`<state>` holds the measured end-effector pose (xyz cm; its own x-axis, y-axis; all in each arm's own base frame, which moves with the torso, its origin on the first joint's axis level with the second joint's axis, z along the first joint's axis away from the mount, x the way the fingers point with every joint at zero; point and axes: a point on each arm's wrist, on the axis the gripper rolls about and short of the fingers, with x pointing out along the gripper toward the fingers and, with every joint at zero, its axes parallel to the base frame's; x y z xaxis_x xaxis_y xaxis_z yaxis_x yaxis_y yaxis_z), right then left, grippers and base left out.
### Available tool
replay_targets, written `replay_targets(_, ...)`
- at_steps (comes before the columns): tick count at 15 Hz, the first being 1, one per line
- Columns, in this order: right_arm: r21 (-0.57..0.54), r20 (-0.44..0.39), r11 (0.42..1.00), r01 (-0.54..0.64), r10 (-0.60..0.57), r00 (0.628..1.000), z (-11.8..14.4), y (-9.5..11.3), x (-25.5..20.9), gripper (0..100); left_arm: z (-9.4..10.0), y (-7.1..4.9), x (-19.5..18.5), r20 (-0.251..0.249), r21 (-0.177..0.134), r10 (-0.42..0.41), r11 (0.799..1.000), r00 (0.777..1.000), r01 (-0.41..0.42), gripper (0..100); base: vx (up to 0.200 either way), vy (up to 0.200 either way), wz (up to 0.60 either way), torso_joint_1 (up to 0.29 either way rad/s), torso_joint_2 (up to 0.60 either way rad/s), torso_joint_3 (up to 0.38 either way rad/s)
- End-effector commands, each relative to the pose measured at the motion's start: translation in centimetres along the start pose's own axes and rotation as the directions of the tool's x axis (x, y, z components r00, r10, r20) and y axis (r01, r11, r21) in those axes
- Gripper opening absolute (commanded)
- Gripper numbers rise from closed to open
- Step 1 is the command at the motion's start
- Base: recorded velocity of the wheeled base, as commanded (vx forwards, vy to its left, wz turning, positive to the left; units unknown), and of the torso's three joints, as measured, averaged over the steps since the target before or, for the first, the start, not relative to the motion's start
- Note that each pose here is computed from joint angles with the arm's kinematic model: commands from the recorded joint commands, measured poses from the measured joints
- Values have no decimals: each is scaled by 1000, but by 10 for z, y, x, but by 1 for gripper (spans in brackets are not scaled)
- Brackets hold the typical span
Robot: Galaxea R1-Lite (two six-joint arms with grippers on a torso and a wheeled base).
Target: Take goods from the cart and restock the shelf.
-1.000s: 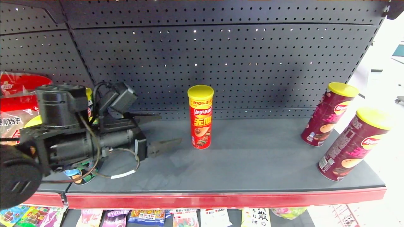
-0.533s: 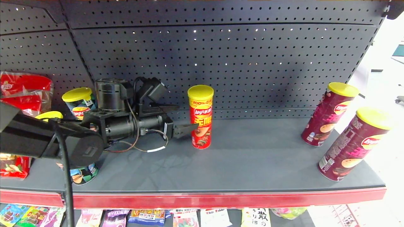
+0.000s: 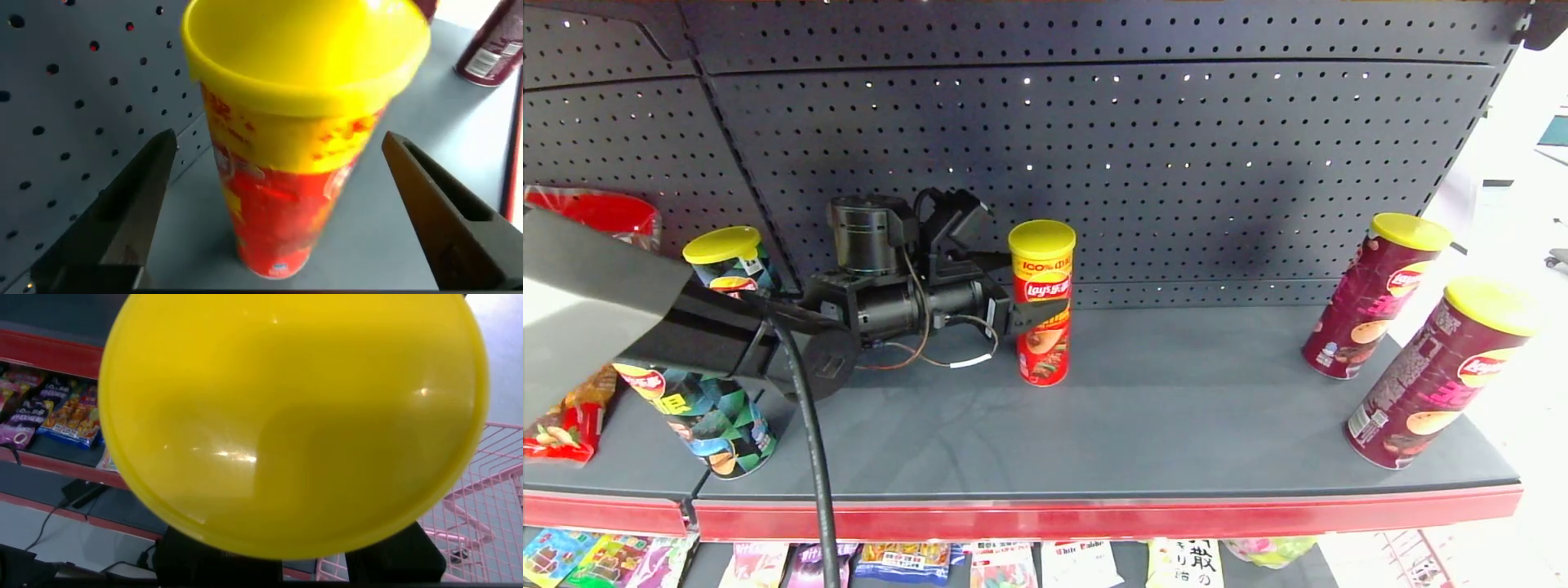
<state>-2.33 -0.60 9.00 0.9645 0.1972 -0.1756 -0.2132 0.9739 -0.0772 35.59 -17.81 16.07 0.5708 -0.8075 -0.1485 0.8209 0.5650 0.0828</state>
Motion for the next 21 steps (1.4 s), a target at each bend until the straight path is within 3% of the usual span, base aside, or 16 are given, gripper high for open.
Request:
replay_targets(1,0,-1,1000,0,0,1000,0,0,0,0,-5,3,6,-6,-3,0,1000,1000,0,100,0,0,0,0,0,0)
replay_targets(7,-1,-1,1000,0,0,1000,0,0,0,0,1,12,22,34,20,7,1000,999,-7,100,0,0,0,0,0,0)
replay_targets(8,0,-1,1000,0,0,1000,0,0,0,0,1,12,23,35,20,5,1000,999,-6,0,0,0,0,0,0,0)
replay_targets(14,12,-1,1000,1,-1,1000,0,0,0,0,-5,4,22,14,7,-18,1000,1000,18,0,0,0,0,0,0,0)
replay_targets(21,11,-1,1000,1,-1,1000,0,0,0,0,14,-35,-46,26,-3,-210,978,977,210,0,0,0,0,0,0,0)
